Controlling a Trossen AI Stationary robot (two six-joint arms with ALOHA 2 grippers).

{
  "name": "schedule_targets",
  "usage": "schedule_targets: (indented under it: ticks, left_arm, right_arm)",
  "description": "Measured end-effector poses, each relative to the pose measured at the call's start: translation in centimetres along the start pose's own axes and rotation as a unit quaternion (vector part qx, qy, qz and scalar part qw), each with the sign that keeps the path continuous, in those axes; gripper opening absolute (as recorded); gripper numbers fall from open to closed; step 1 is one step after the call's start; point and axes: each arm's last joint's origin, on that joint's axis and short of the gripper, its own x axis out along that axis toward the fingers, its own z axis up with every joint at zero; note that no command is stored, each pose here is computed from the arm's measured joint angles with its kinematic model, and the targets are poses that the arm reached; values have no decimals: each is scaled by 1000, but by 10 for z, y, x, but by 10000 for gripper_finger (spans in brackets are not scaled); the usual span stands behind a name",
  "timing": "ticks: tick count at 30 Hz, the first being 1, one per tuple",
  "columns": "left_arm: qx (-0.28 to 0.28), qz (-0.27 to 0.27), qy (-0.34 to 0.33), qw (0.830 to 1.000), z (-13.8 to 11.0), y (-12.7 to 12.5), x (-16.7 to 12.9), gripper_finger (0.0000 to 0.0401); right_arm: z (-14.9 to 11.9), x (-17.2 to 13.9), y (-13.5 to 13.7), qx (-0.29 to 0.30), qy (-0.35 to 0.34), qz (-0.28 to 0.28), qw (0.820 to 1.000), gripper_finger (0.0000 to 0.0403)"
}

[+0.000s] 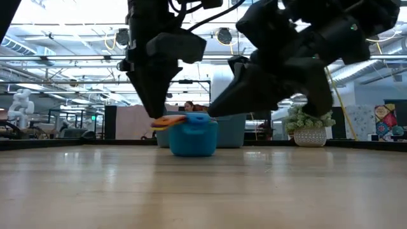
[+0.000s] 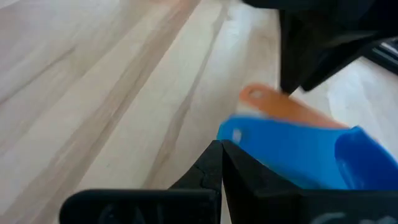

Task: Nest measuring cups in basket
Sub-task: Stack the blue measuring cup on top of the orange measuring cup

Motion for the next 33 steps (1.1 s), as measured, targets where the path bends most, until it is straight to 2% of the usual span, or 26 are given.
schedule_targets:
  ticks: [9, 15, 20, 25, 28, 33]
  left_arm:
    - [2, 3, 3, 1000, -1, 0, 0, 92]
    - [10, 24, 22, 999, -7, 2, -1, 92]
    - [8, 23, 20, 999, -8, 1, -1, 92]
    - [8, 21, 18, 1000, -7, 1, -1, 92]
    - [8, 22, 19, 1000, -7, 1, -1, 92]
    - [8, 21, 18, 1000, -7, 1, -1, 92]
  right_arm:
    - [-4, 2, -12, 1, 23, -11, 1000, 0]
    - [-8, -4, -4, -13, 62, 8, 998, 0]
    - [15, -19, 2, -24, 4, 12, 1000, 0]
    - [32, -38, -3, -43, -21, -16, 999, 0]
    - [23, -38, -9, -51, 26, -25, 998, 0]
    - [-16, -30, -15, -27, 92, -29, 995, 0]
